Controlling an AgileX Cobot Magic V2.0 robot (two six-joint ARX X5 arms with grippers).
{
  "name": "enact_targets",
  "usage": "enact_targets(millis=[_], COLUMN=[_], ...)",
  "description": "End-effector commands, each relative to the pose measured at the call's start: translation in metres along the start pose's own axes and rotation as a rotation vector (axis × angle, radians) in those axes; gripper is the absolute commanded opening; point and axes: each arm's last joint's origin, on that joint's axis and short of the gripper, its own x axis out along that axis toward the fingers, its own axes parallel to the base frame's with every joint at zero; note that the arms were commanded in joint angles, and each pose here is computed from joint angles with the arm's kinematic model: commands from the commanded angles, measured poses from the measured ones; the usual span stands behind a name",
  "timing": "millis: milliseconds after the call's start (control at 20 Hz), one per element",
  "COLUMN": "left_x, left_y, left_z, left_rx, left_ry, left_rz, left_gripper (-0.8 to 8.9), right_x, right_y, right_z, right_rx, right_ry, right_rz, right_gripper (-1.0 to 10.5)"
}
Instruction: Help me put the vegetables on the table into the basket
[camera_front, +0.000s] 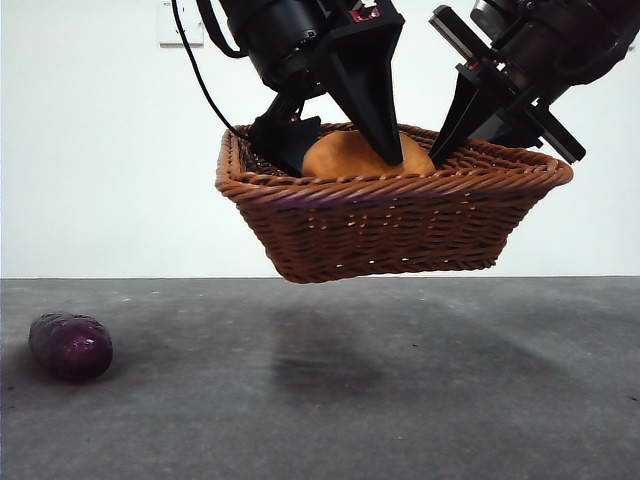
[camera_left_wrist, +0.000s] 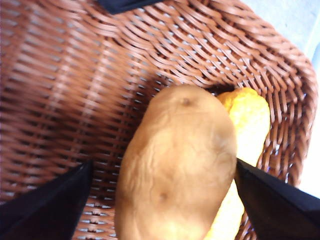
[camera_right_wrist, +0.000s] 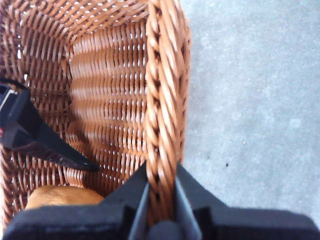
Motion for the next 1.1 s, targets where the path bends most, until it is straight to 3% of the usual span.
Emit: enact_targets(millis=[50,200,350,450,550,850,1100], left_x=[-0.026,-0.08,-0.144,-0.177,-0.187,-0.14,-0.07], left_y=[-0.004,-0.008,-0.012,-0.013,-0.007,0.017,0.036], left_z=[0.001,-0.004,-0.032,-0.063,-0.088,-0.115,-0.143], left_rx=[-0.097,-0.247,-0.413,-0.582,-0.711,-0.93,-1.113], left_ry=[-0.098,-0.267,-0.386,-0.38,-0.268,-0.108,-0.095], left_rz=[0.028,0.129,0.392,0.495,0.531,0.557,0.491], left_gripper=[4.69,4.69,4.68,4.68,4.68,4.68,4.68], right_x=[-0.001,-0.001,-0.009,-0.02,-0.029,-0.04,-0.04], right_y=[0.001,0.001,-0.012,-0.024,-0.031,-0.037,-0.037], right_z=[0.002,0.003,0.009,0.017,0.023,0.027,0.023], right_rx=[-0.016,-0.037,-0.04,-0.018,-0.012,-0.013,-0.031], right_ry=[-0.02,-0.033,-0.077,-0.135,-0.16,-0.173,-0.138], right_rz=[0.007,-0.006,-0.028,0.01,0.027,0.088,0.104], right_gripper=[-0.1,-0.1,-0.1,-0.1,-0.1,-0.1,-0.1])
